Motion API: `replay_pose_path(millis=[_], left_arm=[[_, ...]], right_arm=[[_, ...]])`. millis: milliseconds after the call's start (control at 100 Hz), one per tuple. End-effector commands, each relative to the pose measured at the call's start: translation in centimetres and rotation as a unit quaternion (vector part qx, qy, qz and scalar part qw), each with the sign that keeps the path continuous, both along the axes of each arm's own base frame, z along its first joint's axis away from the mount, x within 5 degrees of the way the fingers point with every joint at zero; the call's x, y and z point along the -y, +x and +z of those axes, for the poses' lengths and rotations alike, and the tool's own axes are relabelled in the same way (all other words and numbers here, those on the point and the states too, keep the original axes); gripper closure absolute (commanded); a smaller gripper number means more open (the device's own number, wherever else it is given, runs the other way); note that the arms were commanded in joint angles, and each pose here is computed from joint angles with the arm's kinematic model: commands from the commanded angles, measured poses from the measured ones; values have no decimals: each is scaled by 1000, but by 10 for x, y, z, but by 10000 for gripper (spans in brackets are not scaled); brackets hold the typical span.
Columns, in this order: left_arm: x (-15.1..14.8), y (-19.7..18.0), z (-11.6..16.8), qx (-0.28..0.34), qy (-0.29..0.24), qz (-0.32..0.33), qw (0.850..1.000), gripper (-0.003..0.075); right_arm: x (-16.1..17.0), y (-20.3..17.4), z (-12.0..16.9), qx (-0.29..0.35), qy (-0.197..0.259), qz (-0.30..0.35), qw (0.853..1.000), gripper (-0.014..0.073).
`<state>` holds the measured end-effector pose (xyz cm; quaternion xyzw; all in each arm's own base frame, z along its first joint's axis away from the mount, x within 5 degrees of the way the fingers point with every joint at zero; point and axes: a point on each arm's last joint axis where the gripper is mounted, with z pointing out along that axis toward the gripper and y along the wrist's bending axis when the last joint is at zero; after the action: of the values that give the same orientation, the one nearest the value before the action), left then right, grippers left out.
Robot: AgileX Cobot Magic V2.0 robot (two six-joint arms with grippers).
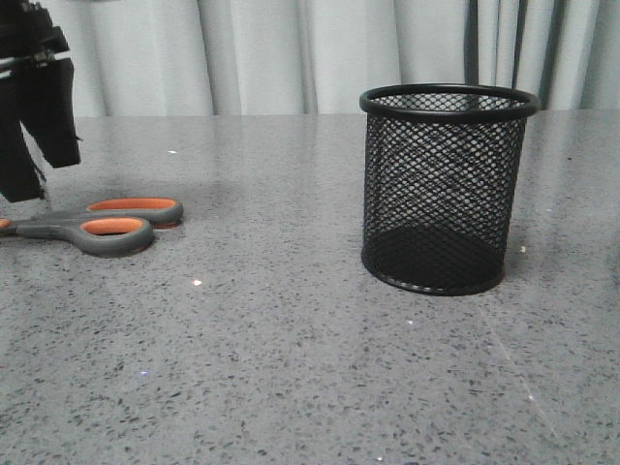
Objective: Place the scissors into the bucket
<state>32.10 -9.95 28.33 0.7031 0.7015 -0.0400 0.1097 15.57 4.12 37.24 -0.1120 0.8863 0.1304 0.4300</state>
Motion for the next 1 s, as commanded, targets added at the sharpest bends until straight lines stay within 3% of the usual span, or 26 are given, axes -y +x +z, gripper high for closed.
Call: replay_pose_path(millis=[0, 990], left_arm=[[4, -6, 16, 3, -10, -9, 1000, 319], [6, -4, -14, -48, -7, -8, 999, 319]], right_arm=[[-2, 1, 15, 42, 11, 0, 999, 171], [-5, 0, 15, 44, 5, 14, 999, 171]])
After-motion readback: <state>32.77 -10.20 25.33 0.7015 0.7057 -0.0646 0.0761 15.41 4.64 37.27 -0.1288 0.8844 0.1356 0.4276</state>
